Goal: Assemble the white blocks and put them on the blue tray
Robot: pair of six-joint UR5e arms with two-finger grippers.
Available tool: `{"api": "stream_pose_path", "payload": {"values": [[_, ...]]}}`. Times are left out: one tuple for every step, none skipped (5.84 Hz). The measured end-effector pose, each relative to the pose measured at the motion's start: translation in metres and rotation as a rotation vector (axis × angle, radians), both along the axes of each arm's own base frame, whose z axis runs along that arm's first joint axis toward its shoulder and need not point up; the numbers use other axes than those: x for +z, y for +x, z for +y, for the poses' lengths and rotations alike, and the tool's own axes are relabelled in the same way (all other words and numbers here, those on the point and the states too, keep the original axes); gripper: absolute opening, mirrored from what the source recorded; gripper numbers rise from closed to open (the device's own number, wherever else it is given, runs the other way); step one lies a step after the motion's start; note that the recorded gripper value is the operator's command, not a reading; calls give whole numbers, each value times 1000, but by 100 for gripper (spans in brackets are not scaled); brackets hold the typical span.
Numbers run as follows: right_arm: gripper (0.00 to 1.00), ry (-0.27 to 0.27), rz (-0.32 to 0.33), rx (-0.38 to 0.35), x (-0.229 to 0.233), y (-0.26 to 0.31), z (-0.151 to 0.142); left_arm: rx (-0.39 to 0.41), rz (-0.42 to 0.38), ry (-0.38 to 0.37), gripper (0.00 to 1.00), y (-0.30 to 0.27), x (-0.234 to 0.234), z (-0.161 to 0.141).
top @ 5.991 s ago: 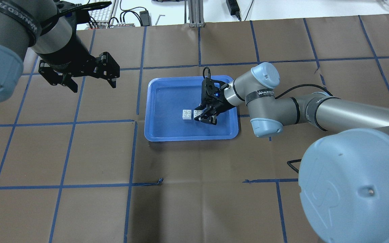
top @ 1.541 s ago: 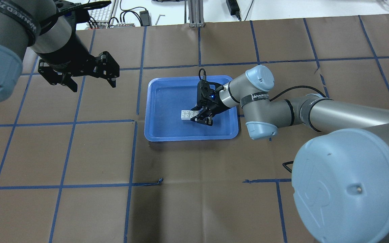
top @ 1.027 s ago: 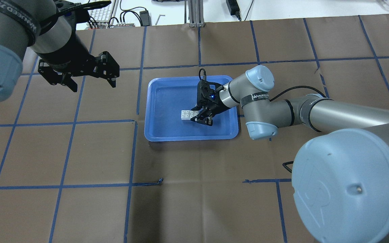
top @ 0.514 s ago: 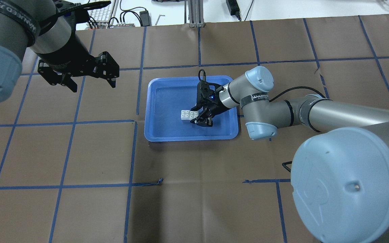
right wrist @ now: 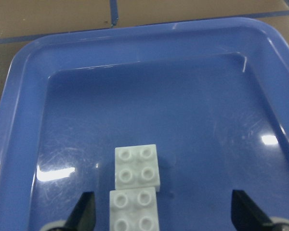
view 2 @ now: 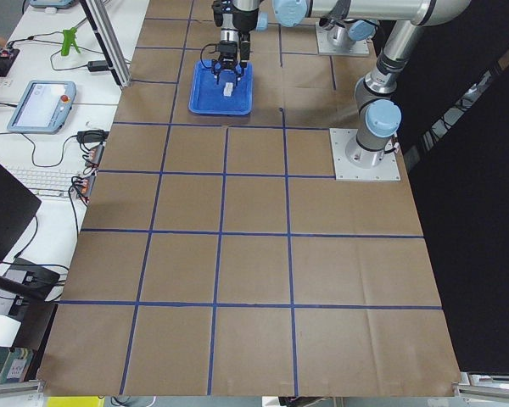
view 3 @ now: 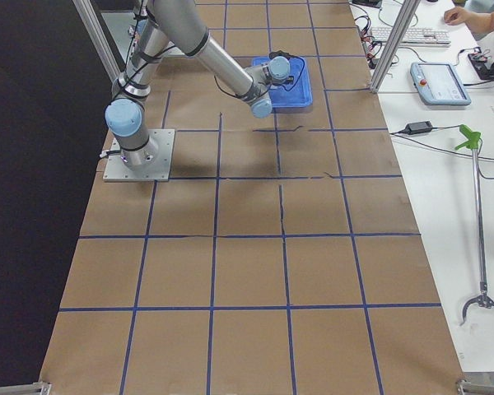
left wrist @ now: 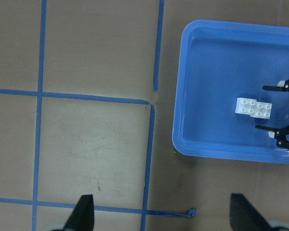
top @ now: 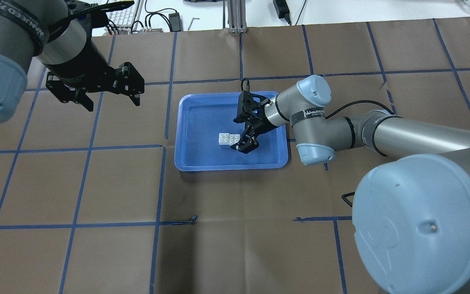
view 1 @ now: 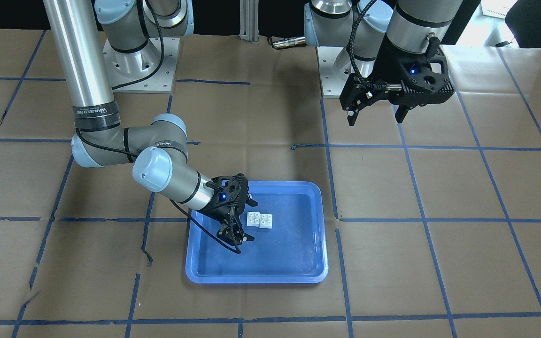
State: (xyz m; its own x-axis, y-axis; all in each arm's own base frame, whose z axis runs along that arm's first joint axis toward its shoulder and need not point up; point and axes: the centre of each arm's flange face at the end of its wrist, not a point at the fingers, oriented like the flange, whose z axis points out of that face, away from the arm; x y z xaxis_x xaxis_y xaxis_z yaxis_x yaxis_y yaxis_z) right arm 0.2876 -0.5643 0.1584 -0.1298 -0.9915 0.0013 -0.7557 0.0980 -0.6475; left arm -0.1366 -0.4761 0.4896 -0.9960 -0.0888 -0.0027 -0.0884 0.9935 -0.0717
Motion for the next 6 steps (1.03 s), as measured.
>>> {"api": "stream_pose_path", "payload": {"values": [[100, -1, 18, -45, 15, -1, -11, 0, 0, 0, 99, 0, 0, 0], [100, 8, 51, -95, 36, -5, -20, 0, 0, 0, 99, 0, 0, 0], [100, 36, 97, -145, 68, -14, -25, 0, 0, 0, 99, 0, 0, 0], [100, 78, 158, -214, 99, -27, -32, 0, 0, 0, 99, 0, 0, 0], [100, 130, 221, -328, 123, -51, -44, 0, 0, 0, 99, 0, 0, 0], [100, 192, 280, -449, 142, -80, -51, 0, 0, 0, 99, 0, 0, 0]]}}
